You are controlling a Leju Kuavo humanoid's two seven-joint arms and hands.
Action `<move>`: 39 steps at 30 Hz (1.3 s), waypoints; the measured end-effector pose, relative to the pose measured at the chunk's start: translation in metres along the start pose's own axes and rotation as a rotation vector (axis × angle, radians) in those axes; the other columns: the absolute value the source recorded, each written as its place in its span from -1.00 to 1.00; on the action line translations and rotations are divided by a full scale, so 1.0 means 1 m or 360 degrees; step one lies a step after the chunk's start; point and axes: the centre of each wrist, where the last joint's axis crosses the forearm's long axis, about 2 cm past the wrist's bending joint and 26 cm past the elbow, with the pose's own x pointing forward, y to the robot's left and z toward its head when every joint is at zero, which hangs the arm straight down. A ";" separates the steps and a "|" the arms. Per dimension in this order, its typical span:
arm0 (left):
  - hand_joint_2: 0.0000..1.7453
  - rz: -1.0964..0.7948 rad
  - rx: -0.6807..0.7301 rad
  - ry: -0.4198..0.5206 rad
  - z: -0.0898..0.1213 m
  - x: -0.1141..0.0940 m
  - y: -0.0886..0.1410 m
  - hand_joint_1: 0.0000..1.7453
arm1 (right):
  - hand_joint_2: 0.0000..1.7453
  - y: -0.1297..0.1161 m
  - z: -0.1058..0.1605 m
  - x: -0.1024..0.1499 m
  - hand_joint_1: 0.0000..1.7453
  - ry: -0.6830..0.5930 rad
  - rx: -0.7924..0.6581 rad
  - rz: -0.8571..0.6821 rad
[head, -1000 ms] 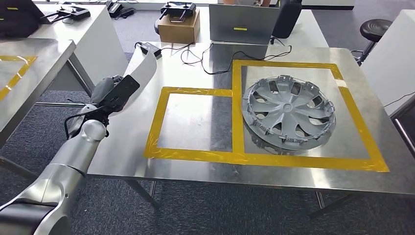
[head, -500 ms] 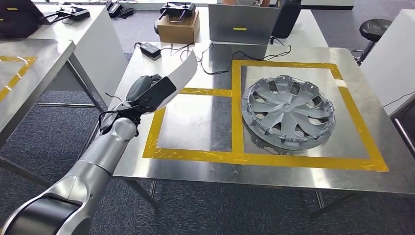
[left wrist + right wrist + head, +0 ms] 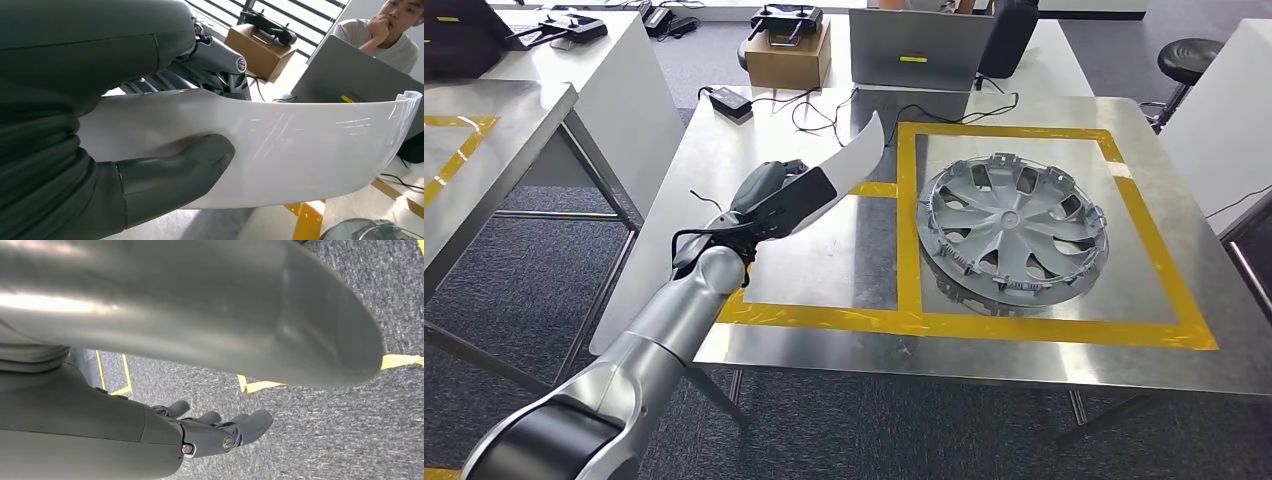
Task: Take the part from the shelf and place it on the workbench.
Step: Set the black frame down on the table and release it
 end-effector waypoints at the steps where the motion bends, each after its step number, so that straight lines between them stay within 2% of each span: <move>1: 1.00 0.0005 -0.0004 -0.0001 -0.001 0.001 -0.001 1.00 | -1.00 0.000 0.000 0.000 -1.00 0.0003 -0.0002 0.0000; 13: 1.00 0.0042 -0.0021 -0.0001 -0.004 0.004 -0.009 1.00 | -1.00 -0.004 0.000 -0.002 -1.00 0.0034 -0.0020 -0.0001; 17: 1.00 0.0054 -0.0018 0.0024 -0.003 0.003 -0.010 -1.00 | -1.00 -0.004 0.000 -0.002 -1.00 0.0027 -0.0019 0.0005; 33: 1.00 0.0055 -0.0008 0.0050 0.000 -0.001 -0.008 -1.00 | -1.00 -0.004 0.000 -0.002 -1.00 0.0021 -0.0016 0.0013; 37: -1.00 0.0050 -0.0008 0.0052 0.001 -0.002 -0.008 -1.00 | -1.00 -0.004 0.000 -0.002 -1.00 0.0015 -0.0015 0.0012; 39: -1.00 0.0045 -0.0002 0.0054 0.001 -0.002 -0.008 -1.00 | -1.00 -0.004 0.000 -0.002 -1.00 0.0008 -0.0011 0.0013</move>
